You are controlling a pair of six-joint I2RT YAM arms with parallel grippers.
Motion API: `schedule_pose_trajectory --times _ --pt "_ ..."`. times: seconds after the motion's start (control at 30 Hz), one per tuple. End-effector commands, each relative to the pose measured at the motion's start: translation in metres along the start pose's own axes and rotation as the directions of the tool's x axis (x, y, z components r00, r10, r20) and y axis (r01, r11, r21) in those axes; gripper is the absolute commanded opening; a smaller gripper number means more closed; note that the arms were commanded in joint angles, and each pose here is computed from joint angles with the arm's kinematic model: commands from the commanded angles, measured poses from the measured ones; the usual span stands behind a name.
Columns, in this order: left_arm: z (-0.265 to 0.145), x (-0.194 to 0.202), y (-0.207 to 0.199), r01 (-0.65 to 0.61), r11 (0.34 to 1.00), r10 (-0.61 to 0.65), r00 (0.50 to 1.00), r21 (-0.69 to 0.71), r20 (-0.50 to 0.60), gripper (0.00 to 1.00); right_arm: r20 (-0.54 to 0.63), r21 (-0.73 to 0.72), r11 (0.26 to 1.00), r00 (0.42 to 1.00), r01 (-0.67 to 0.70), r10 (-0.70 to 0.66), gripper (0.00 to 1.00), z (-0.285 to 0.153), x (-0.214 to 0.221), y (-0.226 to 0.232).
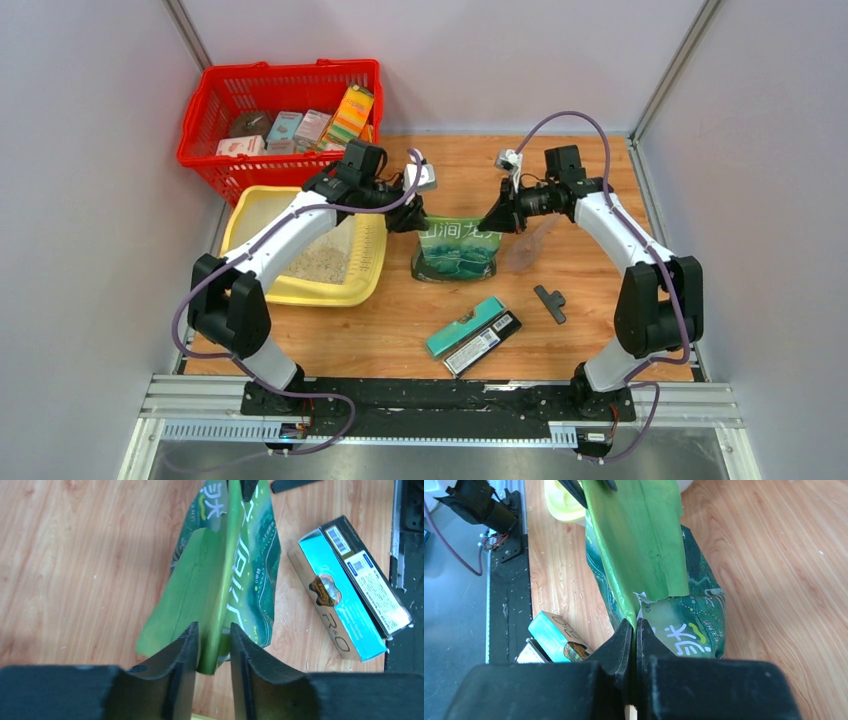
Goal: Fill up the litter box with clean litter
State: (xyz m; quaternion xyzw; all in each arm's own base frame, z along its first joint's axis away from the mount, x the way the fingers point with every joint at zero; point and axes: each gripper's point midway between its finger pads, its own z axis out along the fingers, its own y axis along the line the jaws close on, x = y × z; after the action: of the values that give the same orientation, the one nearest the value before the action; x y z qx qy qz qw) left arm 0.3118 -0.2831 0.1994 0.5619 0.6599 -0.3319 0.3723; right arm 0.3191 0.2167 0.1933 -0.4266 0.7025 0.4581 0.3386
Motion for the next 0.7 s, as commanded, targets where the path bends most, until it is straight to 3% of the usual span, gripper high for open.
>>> schedule_pose_trajectory --times 0.0,0.37,0.43,0.47,0.5,0.57,0.67 --pt "0.011 -0.032 0.000 -0.033 0.999 0.033 0.999 0.009 0.032 0.40 0.081 0.073 0.992 0.991 0.100 -0.105 0.00 -0.027 -0.037 0.003" --pt "0.080 -0.057 0.004 -0.091 0.993 0.089 0.996 0.071 0.028 0.47 0.080 0.056 0.982 0.980 0.178 -0.182 0.00 -0.023 -0.040 0.013" --pt "0.091 -0.051 0.005 -0.067 0.994 0.067 0.998 0.086 0.003 0.37 0.080 0.053 0.982 0.979 0.183 -0.187 0.00 -0.023 -0.039 0.014" --pt "0.090 -0.058 0.006 -0.061 0.994 0.060 0.998 0.086 0.006 0.28 0.077 0.055 0.981 0.978 0.188 -0.192 0.00 -0.023 -0.038 0.015" --pt "0.090 -0.057 0.007 -0.043 0.995 0.043 0.999 0.086 0.002 0.12 0.067 0.052 0.978 0.977 0.201 -0.204 0.00 -0.024 -0.035 0.016" --pt "0.086 -0.057 0.008 -0.018 0.997 0.018 1.000 0.077 0.000 0.00 0.046 0.056 0.973 0.973 0.224 -0.226 0.00 -0.029 -0.031 0.018" --pt "0.073 -0.054 0.008 0.036 0.997 -0.037 0.999 0.064 0.024 0.00 0.007 0.073 0.966 0.969 0.248 -0.249 0.00 -0.047 -0.022 0.019"
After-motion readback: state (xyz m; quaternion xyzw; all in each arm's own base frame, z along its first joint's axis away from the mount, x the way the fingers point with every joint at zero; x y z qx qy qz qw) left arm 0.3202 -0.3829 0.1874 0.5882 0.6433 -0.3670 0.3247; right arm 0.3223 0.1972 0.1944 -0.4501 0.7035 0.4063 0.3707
